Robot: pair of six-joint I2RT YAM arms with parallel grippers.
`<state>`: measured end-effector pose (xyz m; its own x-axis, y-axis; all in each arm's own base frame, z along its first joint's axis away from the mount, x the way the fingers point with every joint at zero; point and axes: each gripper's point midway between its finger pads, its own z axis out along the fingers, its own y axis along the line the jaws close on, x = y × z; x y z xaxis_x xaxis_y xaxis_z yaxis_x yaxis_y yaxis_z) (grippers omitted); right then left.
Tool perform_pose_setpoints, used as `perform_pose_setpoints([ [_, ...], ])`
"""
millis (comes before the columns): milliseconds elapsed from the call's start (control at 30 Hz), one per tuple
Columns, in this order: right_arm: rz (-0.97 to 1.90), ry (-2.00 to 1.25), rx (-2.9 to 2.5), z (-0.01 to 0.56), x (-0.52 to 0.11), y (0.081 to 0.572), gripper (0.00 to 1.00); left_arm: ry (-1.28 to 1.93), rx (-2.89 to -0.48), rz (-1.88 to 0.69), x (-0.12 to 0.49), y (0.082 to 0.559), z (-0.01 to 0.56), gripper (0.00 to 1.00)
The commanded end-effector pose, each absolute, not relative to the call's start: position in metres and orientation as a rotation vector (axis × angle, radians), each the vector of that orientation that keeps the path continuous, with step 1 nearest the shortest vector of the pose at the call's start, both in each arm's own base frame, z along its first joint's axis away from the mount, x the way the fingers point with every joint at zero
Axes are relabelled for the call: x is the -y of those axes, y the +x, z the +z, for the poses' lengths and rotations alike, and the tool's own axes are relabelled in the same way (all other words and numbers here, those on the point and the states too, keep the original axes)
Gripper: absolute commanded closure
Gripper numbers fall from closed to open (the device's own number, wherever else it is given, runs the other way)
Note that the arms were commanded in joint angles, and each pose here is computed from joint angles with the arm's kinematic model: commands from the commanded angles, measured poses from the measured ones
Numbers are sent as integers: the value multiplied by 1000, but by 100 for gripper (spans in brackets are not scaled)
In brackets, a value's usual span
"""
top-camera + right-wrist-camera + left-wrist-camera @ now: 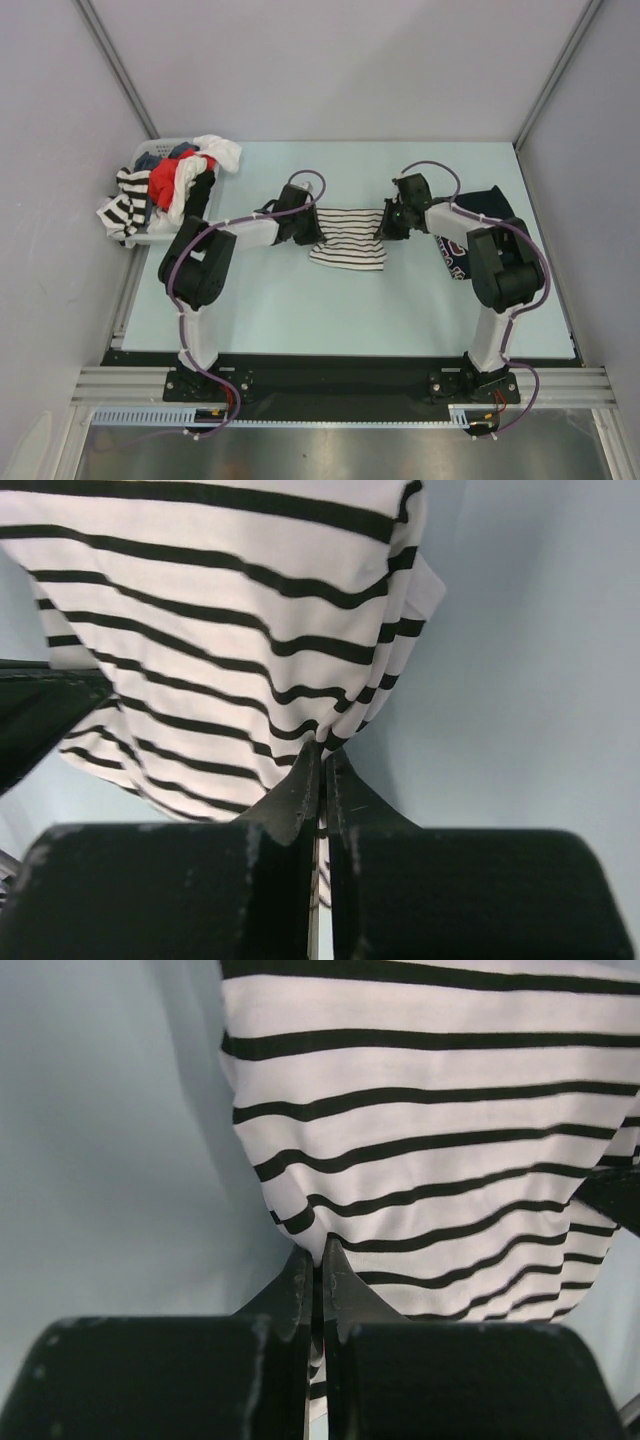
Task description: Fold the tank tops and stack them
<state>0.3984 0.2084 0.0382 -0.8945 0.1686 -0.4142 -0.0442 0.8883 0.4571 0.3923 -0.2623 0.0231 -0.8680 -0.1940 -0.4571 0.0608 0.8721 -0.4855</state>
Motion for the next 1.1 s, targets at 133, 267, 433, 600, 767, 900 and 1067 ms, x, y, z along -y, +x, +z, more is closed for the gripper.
perform_pose_setpoints([
  [133,613,170,-2451,95,-176,405,100,118,-2332,-858,342,414,89,100],
  [267,594,235,-2439,100,-155,407,100,161,-2259,-924,378,428,105,100],
  [433,572,265,-2410,111,-138,412,100,175,-2243,-1012,413,438,102,100],
  [600,526,319,-2377,124,-112,418,100,256,-2149,-1016,447,449,120,100],
  [767,502,376,-2316,145,-87,416,100,217,-2041,-1078,462,460,148,100],
  [900,491,435,-2276,158,-65,410,100,233,-1958,-1142,489,462,166,100],
  [1067,486,543,-2199,173,-28,398,100,255,-1866,-1275,541,471,185,100],
])
